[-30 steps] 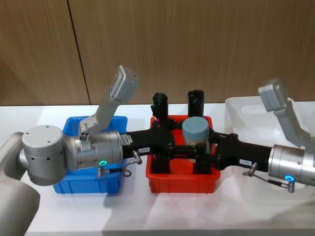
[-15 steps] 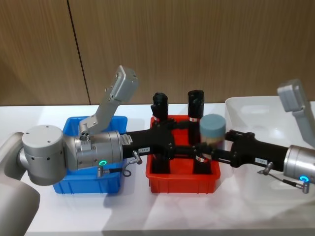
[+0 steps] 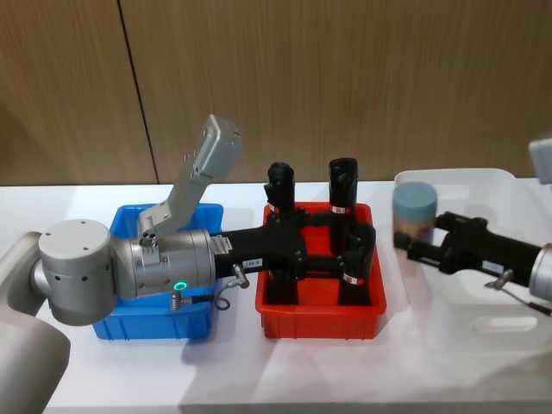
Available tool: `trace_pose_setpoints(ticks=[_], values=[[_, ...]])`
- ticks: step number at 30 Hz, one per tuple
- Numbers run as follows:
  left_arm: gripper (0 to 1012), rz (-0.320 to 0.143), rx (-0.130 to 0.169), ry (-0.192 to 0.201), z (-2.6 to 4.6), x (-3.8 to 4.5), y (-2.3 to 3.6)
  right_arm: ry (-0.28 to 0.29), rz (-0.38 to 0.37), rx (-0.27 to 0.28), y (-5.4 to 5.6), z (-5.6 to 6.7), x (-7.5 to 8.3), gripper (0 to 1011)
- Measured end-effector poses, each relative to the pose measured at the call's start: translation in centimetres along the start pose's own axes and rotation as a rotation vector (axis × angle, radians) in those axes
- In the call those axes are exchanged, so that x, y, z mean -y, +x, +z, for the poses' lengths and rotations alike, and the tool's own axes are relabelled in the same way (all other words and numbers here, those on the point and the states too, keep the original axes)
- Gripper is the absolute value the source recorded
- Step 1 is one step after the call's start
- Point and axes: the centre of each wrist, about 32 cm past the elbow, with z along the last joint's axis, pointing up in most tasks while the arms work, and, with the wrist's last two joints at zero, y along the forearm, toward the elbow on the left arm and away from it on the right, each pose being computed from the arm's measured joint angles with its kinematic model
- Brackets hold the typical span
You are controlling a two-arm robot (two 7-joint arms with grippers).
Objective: Pick the cotton swabs from the blue box and place them into the white box.
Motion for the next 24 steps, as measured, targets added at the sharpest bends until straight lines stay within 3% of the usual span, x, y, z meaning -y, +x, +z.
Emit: trace_pose_setpoints(ticks=[8, 24], values=[[1004, 0.0, 0.0, 0.0, 0.0, 0.0, 0.0, -0.003, -0.095, 0.005, 1.2, 0.1, 0.7, 660], [1004, 0.0, 0.0, 0.0, 0.0, 0.0, 0.0, -0.083, -0.281, 0.041, 3.5, -1.1, 1.1, 658]])
